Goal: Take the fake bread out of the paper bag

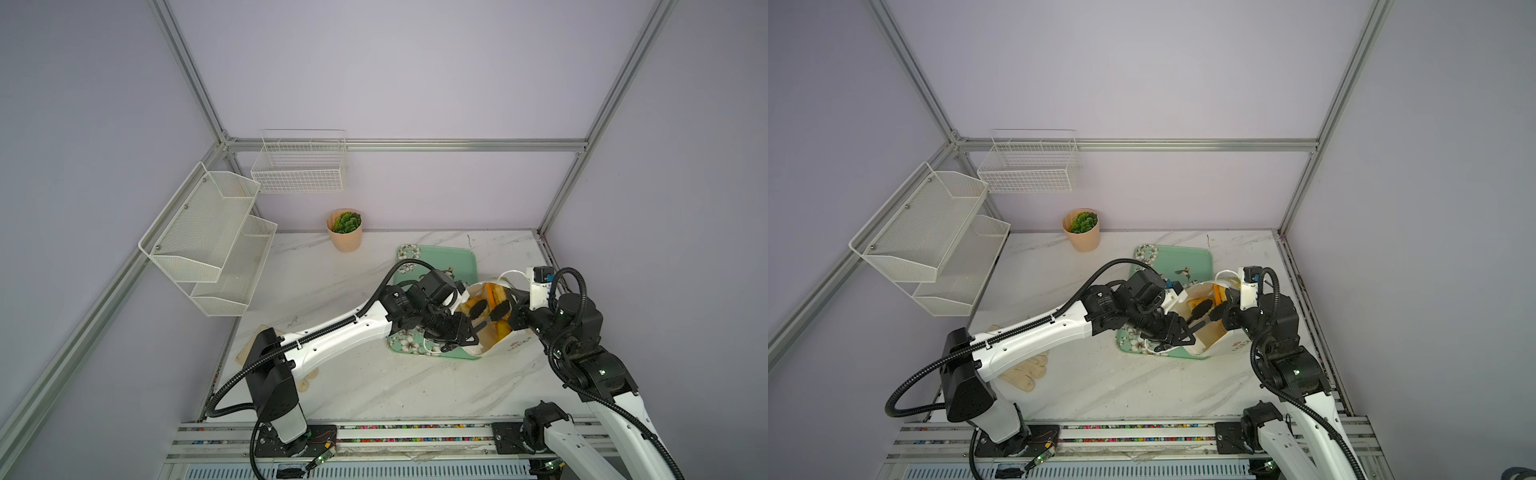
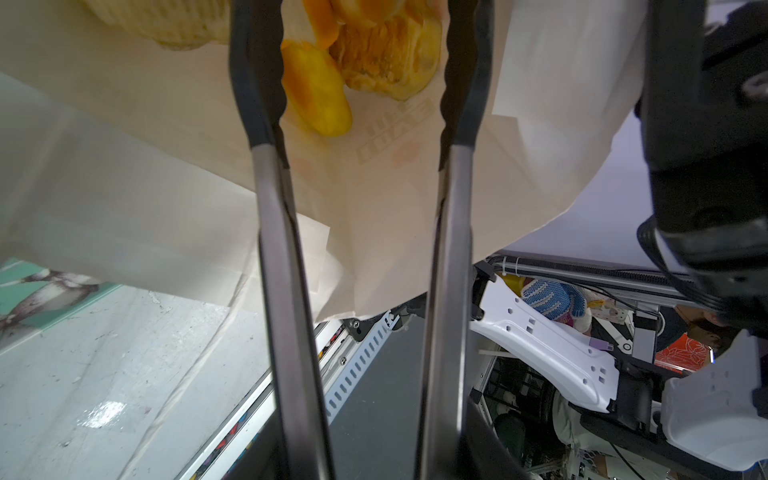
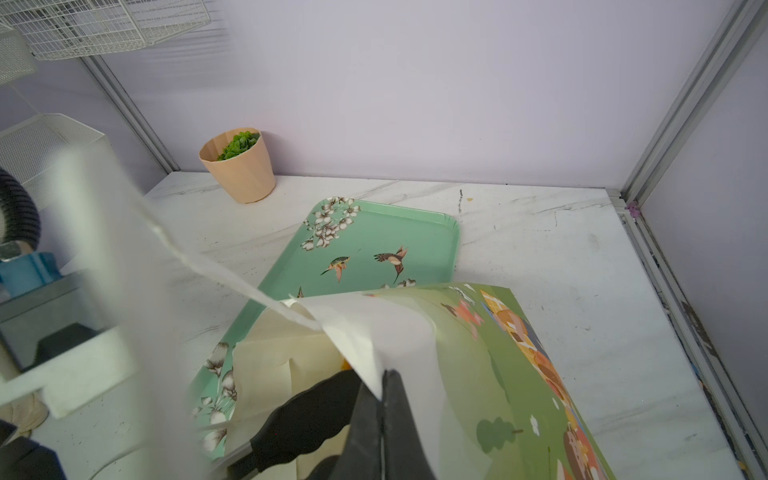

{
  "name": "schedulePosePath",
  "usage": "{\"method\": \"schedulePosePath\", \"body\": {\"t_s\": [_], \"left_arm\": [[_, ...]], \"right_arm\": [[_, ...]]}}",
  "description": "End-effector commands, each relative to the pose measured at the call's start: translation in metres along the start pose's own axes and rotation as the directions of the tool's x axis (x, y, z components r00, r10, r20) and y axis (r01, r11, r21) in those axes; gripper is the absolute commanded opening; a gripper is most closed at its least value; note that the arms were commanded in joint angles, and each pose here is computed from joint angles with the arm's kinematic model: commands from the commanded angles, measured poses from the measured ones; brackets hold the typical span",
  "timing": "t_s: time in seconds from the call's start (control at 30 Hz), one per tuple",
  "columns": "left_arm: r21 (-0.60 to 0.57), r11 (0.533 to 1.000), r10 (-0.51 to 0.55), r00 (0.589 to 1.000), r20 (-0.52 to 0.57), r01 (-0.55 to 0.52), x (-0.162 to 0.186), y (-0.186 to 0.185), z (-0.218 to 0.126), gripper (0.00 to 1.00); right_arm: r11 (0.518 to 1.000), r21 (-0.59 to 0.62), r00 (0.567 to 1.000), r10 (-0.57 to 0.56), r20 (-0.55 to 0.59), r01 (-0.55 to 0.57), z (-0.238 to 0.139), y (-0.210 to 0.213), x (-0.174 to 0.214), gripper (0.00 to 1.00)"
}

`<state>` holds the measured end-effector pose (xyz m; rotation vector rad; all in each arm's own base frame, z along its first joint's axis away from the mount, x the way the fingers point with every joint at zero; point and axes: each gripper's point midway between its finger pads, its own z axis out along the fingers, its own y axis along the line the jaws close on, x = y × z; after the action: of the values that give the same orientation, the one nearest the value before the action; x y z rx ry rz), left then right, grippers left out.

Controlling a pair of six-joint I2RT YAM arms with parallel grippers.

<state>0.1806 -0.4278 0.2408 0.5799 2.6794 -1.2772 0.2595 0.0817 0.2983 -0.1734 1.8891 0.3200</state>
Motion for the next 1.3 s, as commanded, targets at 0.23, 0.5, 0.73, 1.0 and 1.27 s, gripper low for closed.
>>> {"method": "schedulePosePath", "body": {"t_s": [0.23,0.5,0.73,1.0,1.27], "left_arm": [[0.055,0.994,0.088,0.992,0.095,-0.093,-0.044,-0.04,-0.005,0.45],[0.011,0.995,0.096,0.988,0.125,-0.098,-0.046,-0.034,-0.014,0.3],[-0.007,0.996,0.085,0.985,0.151,-0.085,-0.036,-0.03,-0.031,0.07],[-0.01,0.996,0.092,0.978,0.189,-0.092,-0.026,-0.033,-0.053,0.0],[-0.005,0.989,0.142,0.961,0.236,-0.145,-0.014,-0.038,-0.082,0.0]], "right_arm": [[0.999,-0.048,0.997,-0.011,0.08,0.015,-0.009,0.01,-0.019,0.0],[0.999,-0.031,0.996,-0.006,0.084,0.009,-0.01,0.007,-0.02,0.0],[1.0,-0.01,0.996,0.0,0.091,0.001,-0.009,0.003,-0.022,0.0],[0.999,0.037,0.995,0.025,0.092,-0.028,-0.007,-0.005,-0.025,0.0],[0.992,0.1,0.994,0.069,0.083,-0.077,-0.002,-0.016,-0.029,0.0]]}}
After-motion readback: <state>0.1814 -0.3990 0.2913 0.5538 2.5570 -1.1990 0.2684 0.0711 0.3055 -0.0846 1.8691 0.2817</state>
